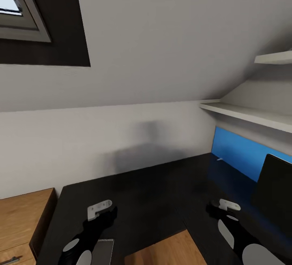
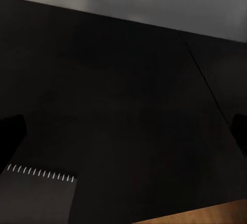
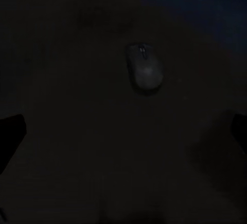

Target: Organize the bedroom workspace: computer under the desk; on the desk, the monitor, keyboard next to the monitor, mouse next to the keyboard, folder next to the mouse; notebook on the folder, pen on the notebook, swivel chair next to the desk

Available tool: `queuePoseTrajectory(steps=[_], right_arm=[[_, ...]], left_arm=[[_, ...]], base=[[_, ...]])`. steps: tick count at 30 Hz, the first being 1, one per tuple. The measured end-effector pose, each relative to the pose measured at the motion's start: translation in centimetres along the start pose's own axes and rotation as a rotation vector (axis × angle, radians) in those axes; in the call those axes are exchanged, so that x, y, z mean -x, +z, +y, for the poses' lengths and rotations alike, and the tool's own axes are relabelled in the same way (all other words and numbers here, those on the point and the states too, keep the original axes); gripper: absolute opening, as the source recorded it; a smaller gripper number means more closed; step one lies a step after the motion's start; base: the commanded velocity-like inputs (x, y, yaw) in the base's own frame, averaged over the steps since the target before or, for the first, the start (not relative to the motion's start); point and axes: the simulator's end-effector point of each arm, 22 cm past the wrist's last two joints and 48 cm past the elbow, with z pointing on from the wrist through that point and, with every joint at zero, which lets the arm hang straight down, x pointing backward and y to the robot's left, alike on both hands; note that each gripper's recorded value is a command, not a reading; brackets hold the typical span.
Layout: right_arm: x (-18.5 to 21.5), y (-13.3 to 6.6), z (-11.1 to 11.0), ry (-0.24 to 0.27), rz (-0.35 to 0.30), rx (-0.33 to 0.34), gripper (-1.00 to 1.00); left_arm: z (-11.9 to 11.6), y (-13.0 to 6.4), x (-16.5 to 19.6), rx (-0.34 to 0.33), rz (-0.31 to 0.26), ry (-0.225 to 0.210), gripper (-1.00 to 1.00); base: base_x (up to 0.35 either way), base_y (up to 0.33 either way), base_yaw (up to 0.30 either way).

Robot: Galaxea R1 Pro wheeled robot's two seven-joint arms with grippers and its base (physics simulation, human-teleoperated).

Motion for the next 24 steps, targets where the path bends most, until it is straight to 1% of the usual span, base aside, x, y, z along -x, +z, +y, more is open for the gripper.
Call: queuePoseTrajectory(steps=[3,10,21,24], right_arm=[[0.04,-0.01,-0.01,0.001,-0.002,0.000,1.00],[0.08,-0.02,-0.07,0.002,-0.003,-0.002,1.00],[0.01,0.00,-0.06,0.000,-0.002,-0.002,1.00],[-0.01,-0.01,-0.06,0.000,-0.001,-0.002,1.00]], left_arm=[[0.01,-0.01,0.01,0.001,0.000,0.000,1.00],[0.01,-0.02,0.00,0.000,0.000,-0.001,1.00],[0.06,0.02,-0.09,0.002,0.003,-0.001,1.00],[0.06,0.00,-0.08,0.002,0.002,-0.001,1.00]], base=[[0.026,-0.013,0.000],[0.161,-0.154,0.000],[0.022,-0.019,0.000],[0.095,-0.002,0.000]])
